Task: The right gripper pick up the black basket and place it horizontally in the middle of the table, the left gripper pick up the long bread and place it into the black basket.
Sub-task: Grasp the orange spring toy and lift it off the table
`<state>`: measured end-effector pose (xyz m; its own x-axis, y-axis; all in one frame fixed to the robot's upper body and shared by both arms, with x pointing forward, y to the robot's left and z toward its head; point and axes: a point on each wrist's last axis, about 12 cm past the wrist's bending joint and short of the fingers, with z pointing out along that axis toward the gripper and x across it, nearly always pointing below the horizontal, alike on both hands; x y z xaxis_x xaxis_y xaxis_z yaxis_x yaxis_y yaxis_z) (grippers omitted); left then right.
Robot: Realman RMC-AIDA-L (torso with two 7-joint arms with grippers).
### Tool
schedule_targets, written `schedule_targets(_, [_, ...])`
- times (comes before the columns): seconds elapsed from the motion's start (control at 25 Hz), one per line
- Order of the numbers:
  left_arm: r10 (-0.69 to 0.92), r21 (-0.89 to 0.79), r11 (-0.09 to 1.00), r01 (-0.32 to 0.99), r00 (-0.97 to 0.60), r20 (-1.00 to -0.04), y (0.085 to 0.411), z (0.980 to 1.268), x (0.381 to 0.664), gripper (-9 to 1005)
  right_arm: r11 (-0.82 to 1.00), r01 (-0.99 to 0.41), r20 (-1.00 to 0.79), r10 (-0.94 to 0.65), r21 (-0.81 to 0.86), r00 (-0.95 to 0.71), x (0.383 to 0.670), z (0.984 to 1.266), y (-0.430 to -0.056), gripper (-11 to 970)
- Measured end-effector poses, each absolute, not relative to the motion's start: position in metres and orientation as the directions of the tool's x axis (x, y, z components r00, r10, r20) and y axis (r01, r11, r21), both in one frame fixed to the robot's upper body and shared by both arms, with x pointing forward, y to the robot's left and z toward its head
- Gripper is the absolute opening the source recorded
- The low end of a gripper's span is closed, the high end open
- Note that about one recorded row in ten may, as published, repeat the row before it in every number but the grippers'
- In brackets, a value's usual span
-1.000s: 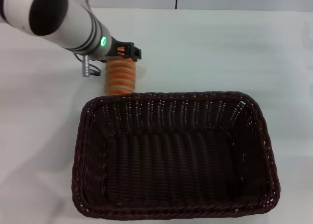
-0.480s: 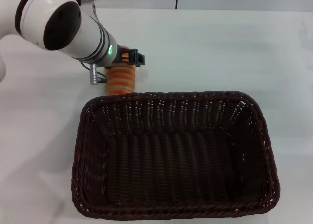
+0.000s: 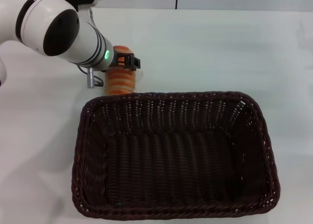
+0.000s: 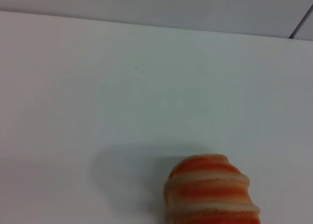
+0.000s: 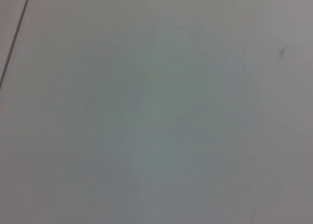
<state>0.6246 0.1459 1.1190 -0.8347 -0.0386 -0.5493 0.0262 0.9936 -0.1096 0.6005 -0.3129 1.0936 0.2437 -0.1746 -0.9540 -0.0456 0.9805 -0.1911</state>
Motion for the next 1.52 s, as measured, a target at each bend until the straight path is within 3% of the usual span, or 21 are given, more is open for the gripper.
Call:
schedule_targets(0.92, [0.053,-0.045,0.995,0.093,-0.836,-0.546,0.138,1.105,0.62,709,0.98,-0.06,-0.951,-0.167,-0.188,0.259,0.599,1.093,-0.306,428])
schedule_targets(1.16, [0.064,-0.047,0.993,0.109,-0.826,-0.559,0.138,1.108,0.621,632,0.981,-0.061,-0.95,-0.162,-0.185,0.266,0.598,1.094,-0.305,429])
schedule_targets(1.4, [0.172,-0.026,0.969,0.246,-0.748,-0.641,0.133,1.146,0.624,587,0.981,-0.063,-0.949,-0.158,-0.181,0.272,0.597,1.094,-0.303,429])
schedule_targets(1.52, [0.321,0.062,0.911,0.408,-0.608,-0.726,0.125,1.192,0.617,543,0.982,-0.063,-0.949,-0.157,-0.181,0.274,0.598,1.094,-0.302,430])
